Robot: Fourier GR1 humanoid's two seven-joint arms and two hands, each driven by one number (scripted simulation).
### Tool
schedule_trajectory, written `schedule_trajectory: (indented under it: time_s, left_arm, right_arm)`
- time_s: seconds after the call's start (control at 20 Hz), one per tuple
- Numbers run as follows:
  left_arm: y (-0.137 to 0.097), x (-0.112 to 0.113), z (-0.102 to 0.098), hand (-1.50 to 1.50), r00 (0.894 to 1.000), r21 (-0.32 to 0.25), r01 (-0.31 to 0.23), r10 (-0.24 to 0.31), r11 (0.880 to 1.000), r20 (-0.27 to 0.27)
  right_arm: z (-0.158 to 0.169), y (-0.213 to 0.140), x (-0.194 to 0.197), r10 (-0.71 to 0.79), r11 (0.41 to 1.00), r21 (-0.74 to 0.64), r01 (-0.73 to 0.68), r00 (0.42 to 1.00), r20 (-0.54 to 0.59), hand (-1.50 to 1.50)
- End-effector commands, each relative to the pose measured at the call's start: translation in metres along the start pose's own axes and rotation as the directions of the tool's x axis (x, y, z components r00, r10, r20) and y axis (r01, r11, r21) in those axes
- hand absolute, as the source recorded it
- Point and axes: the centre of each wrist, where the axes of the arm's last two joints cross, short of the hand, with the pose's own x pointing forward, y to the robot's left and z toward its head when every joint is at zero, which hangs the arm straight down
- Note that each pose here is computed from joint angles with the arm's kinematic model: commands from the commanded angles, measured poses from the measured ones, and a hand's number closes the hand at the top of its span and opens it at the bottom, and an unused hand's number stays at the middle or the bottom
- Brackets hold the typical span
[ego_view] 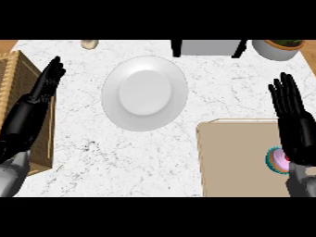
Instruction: Pick the cupcake from the tray and place it in the plate
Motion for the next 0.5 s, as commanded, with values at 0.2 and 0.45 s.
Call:
schedule_trajectory:
  time_s: [0.2, 0.45]
  left_arm:
    - [-0.003, -0.058, 0.051, 0.0, 0.95, 0.113, -0.055, 0.087, 0.992, -0.301]
    - [-0.014, -0.074, 0.085, 0.0, 0.893, 0.159, -0.124, 0.18, 0.98, -0.413]
  right_arm:
    - [-0.002, 0.039, 0.017, -0.031, 0.903, 0.413, 0.12, 0.976, -0.217, 1.5]
    - [0.028, 0.004, 0.011, 0.179, 0.966, 0.197, -0.169, 0.983, -0.034, -1.5]
